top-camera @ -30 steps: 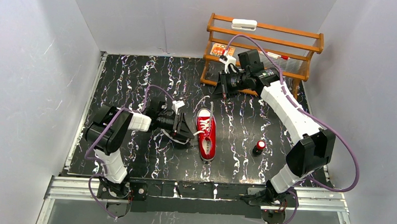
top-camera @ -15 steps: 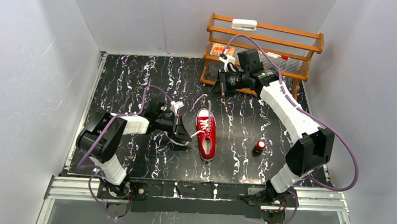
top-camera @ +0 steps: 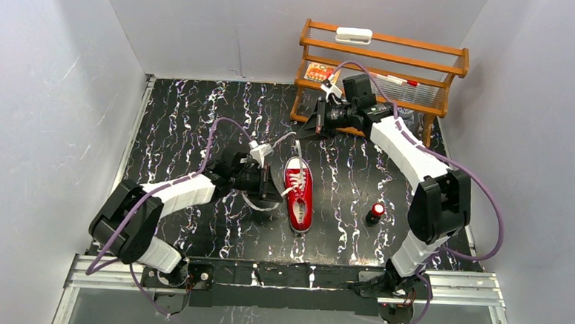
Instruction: Tie the shoes
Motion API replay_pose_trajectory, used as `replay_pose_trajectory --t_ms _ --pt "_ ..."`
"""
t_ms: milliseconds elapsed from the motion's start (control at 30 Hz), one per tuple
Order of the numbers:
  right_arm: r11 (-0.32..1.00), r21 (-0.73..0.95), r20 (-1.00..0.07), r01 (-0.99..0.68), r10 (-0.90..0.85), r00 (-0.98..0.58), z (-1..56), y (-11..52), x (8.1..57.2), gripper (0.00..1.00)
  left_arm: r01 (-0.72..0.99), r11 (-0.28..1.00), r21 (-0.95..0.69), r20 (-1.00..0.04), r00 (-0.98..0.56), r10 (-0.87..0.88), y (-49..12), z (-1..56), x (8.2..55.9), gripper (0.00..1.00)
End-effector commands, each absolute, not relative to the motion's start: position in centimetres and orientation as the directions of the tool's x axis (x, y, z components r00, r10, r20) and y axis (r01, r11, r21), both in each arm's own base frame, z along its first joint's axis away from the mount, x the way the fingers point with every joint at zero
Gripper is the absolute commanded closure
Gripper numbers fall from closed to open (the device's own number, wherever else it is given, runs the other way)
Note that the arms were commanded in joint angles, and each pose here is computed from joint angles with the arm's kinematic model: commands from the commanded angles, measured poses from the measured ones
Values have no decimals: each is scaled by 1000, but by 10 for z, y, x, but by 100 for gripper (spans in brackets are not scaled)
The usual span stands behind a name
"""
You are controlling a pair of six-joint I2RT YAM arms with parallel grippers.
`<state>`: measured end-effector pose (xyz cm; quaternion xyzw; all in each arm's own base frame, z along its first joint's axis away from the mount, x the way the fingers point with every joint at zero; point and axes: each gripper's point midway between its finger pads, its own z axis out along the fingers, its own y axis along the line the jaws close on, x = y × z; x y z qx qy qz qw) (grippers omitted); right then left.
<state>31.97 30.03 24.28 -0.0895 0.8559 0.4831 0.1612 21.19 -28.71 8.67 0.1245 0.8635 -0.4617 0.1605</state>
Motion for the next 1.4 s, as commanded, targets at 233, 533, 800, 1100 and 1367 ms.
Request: replay_pose_trajectory --t_ms 233,533,800,1100,1367 --pt "394 886 -278 -243 34 -960 221 338 325 99 346 639 -687 -437 -899 17 -277 97 223 95" --pt "393 886 -233 -246 -81 -969 179 384 314 98 302 708 -638 -413 -911 17 -261 93 218 88" --pt "397 884 -197 -246 -160 -967 160 409 291 98 310 725 -615 -446 -895 4 -252 95 214 83" --pt "435 866 -233 -247 -87 -969 178 362 312 98 380 744 -550 -444 -887 126 -244 68 207 10" --pt "415 878 -249 -236 -25 -968 198 339 325 100 401 717 -570 -417 -893 168 -282 37 234 48"
